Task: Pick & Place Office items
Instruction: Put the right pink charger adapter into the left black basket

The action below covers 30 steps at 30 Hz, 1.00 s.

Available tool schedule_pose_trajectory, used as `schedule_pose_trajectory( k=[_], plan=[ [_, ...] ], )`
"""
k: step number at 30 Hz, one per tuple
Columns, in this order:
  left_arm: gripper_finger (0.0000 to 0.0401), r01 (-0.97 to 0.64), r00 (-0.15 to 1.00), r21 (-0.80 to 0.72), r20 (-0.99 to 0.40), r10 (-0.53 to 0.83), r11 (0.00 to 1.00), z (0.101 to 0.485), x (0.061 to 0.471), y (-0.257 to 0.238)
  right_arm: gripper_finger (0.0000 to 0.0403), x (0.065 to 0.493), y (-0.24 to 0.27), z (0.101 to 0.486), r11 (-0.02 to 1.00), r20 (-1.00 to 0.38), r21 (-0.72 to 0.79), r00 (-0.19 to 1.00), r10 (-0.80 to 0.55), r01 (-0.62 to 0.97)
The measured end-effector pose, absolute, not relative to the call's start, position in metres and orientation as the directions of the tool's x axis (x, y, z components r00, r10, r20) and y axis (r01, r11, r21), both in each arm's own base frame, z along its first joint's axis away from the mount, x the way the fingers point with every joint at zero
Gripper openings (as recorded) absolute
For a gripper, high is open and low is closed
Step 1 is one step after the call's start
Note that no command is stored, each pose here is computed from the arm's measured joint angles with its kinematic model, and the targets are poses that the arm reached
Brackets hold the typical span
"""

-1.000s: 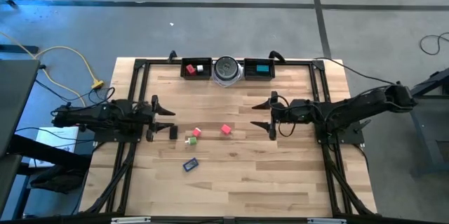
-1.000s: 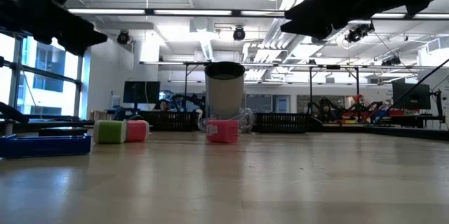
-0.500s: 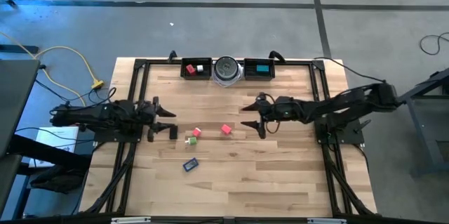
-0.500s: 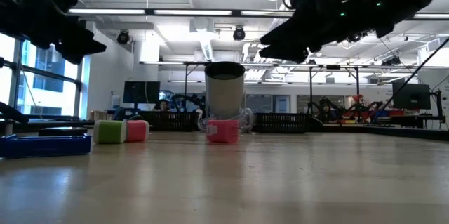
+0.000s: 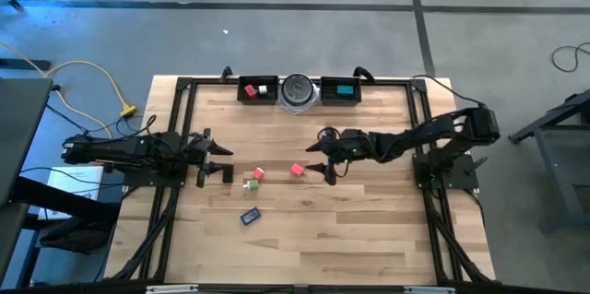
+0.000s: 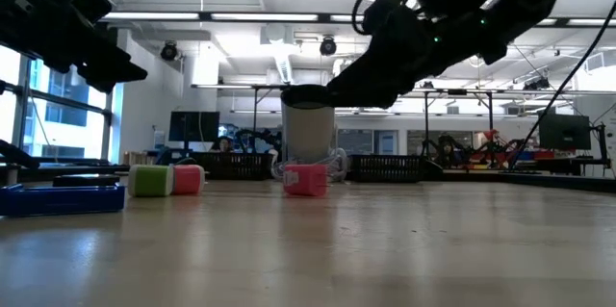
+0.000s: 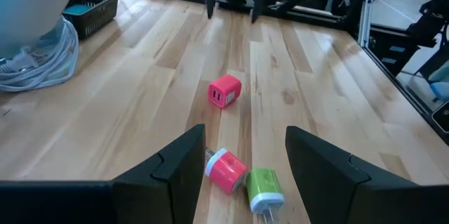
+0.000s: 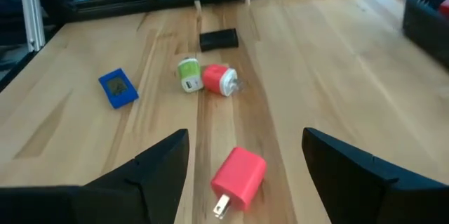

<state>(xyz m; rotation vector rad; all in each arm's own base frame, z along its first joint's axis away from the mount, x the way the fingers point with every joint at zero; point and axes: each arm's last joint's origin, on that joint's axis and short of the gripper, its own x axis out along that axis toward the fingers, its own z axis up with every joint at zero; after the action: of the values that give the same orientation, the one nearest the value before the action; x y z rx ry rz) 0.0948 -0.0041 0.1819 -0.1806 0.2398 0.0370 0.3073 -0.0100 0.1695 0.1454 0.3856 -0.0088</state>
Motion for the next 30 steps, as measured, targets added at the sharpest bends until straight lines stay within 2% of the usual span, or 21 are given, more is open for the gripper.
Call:
schedule_pose_trajectory(
  k=[9, 16, 24, 30],
  plan=[
    [0.0192, -0.056, 0.972, -0.175, -0.233, 0.014, 0.983, 0.183, 0.095, -0.004, 0.0265, 0.328, 0.003, 0.162, 0.986, -0.432, 0.168, 0.900, 0.052, 0.024],
    [0.0192, -0.055, 0.973, -0.174, -0.229, 0.014, 0.983, 0.183, 0.095, -0.004, 0.0265, 0.331, 0.013, 0.147, 0.979, -0.492, 0.181, 0.870, 0.006, 0.096],
    [0.0192, -0.054, 0.975, -0.175, -0.222, 0.014, 0.983, 0.184, 0.095, -0.004, 0.0265, 0.335, 0.018, 0.128, 0.971, -0.513, 0.187, 0.858, -0.032, 0.148],
    [0.0192, -0.053, 0.976, -0.177, -0.218, 0.014, 0.983, 0.184, 0.095, -0.004, 0.0265, 0.337, 0.017, 0.127, 0.964, -0.496, 0.210, 0.867, -0.039, 0.163]
  ],
)
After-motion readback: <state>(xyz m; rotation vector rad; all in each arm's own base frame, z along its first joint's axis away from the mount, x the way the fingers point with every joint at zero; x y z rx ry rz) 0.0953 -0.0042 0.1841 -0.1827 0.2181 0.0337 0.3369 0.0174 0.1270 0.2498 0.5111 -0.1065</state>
